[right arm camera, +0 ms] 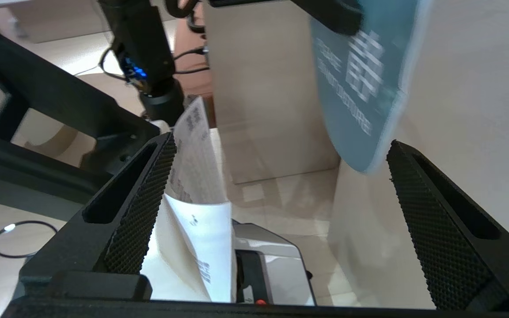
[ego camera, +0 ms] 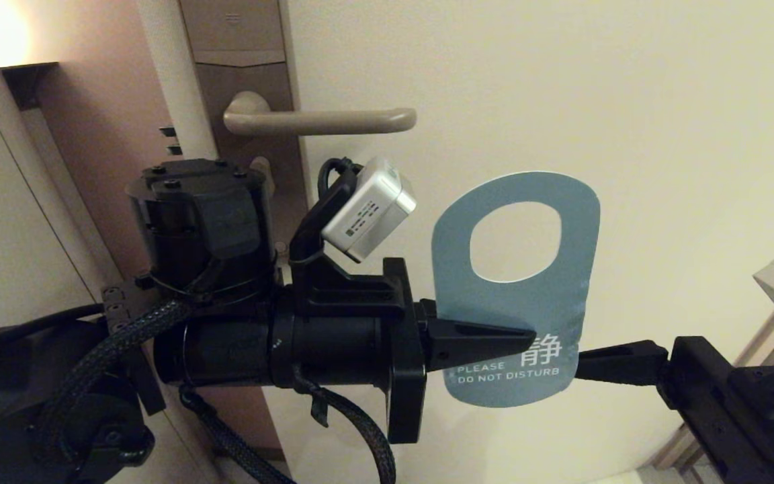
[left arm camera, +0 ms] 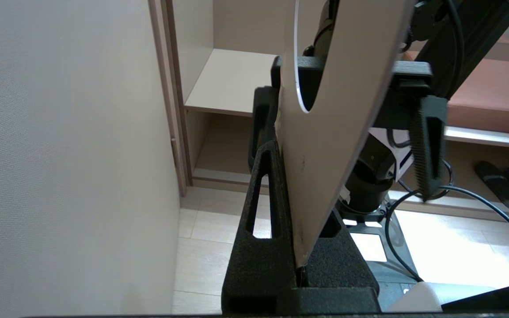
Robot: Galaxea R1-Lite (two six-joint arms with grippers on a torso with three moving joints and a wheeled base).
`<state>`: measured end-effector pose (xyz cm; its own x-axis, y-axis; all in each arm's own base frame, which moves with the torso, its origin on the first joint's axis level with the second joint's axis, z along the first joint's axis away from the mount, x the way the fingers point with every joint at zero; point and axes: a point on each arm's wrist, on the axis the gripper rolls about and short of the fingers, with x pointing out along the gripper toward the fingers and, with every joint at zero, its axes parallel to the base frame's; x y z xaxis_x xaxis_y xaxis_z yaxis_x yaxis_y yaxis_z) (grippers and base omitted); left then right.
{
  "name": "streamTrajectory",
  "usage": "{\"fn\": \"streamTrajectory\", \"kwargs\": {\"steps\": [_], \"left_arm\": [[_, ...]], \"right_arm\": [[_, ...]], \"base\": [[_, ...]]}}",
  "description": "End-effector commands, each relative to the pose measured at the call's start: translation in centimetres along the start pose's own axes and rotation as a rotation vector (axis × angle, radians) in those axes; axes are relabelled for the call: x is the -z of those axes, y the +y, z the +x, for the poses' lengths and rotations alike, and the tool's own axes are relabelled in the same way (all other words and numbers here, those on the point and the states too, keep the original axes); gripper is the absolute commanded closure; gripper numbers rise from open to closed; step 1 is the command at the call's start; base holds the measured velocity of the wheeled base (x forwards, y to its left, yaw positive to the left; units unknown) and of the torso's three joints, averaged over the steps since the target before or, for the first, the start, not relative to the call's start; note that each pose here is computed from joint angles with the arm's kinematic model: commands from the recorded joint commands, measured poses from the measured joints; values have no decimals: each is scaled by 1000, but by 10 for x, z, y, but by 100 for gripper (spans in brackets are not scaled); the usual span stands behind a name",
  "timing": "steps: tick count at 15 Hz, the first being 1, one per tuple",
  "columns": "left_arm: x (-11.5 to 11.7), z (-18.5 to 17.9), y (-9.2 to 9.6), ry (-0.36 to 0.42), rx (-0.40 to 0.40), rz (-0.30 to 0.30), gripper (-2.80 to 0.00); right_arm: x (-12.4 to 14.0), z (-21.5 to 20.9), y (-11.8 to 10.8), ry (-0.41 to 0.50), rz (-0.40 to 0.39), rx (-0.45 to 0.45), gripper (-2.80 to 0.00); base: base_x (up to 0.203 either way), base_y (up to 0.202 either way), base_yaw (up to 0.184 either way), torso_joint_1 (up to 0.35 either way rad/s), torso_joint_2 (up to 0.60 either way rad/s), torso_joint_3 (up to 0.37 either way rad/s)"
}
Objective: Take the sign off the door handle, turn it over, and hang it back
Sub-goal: Hand it to the other hand
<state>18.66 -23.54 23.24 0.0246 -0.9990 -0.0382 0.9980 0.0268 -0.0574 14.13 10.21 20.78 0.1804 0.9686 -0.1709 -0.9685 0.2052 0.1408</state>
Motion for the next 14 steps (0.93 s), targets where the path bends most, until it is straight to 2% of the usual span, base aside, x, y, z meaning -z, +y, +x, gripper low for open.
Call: {"fn": "streamTrajectory", "kwargs": {"steps": [1, 8, 14], "left_arm": [[0, 1, 0, -5, 4, 3, 0], [1, 3, 2, -7, 6, 2, 0], [0, 7, 5, -11, 6, 3, 0]], "right_arm": [[-1, 5, 0, 4, -1, -24, -280], [-13, 21, -9, 5, -10, -52, -280], [-21, 40, -3, -2, -6, -100, -280]], "base": [[0, 0, 0, 0, 0, 0], [0, 0, 0, 0, 0, 0], [0, 0, 0, 0, 0, 0]]}}
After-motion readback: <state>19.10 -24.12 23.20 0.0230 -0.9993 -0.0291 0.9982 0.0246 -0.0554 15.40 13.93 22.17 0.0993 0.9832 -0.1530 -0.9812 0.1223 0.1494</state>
